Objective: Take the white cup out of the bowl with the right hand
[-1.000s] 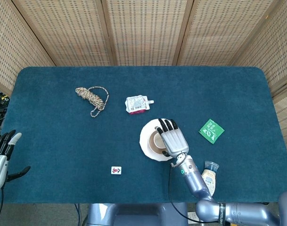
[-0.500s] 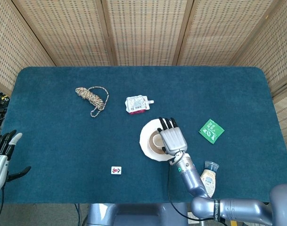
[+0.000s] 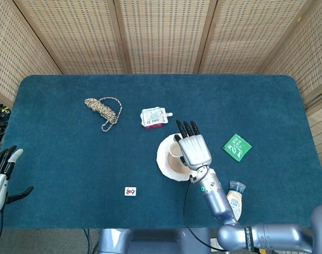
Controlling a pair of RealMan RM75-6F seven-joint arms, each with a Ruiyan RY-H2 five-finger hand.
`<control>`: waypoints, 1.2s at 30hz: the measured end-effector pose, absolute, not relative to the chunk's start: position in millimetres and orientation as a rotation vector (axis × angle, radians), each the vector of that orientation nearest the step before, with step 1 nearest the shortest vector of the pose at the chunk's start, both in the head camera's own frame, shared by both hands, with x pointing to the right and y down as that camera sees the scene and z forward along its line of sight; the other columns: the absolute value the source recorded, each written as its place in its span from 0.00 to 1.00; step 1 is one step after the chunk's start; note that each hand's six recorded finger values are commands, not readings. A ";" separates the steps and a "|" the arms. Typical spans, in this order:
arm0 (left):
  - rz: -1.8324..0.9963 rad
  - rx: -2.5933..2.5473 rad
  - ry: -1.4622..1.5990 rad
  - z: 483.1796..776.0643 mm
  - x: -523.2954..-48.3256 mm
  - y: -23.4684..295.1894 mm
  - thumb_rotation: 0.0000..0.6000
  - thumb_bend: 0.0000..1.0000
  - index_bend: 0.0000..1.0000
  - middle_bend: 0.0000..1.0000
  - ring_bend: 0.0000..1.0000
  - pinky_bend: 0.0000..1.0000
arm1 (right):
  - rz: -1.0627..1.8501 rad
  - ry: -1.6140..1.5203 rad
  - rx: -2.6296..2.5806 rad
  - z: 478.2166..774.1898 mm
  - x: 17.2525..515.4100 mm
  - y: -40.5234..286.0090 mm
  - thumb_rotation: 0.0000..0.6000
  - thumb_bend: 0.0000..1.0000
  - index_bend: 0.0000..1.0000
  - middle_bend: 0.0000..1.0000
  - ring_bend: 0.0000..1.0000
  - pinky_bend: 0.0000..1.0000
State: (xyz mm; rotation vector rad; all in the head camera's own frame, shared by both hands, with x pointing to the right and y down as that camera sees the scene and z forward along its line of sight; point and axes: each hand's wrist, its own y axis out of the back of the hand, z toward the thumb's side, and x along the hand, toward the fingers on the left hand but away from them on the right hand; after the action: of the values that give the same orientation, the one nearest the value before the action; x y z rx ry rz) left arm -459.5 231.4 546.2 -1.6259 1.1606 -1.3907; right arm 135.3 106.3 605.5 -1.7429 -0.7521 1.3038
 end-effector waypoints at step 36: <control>-1.394 -1.613 1.145 546.5 -455.8 233.4 1.00 0.02 0.00 0.00 0.00 0.00 | 1.651 -0.879 -1.595 687.2 288.4 103.4 1.00 0.25 0.18 0.00 0.00 0.02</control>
State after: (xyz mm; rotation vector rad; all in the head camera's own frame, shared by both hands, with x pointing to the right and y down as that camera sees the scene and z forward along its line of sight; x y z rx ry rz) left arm -455.8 233.4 546.5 -1.6132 1.1447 -1.3938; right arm 288.4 103.4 687.2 -1.5946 -0.8791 1.6515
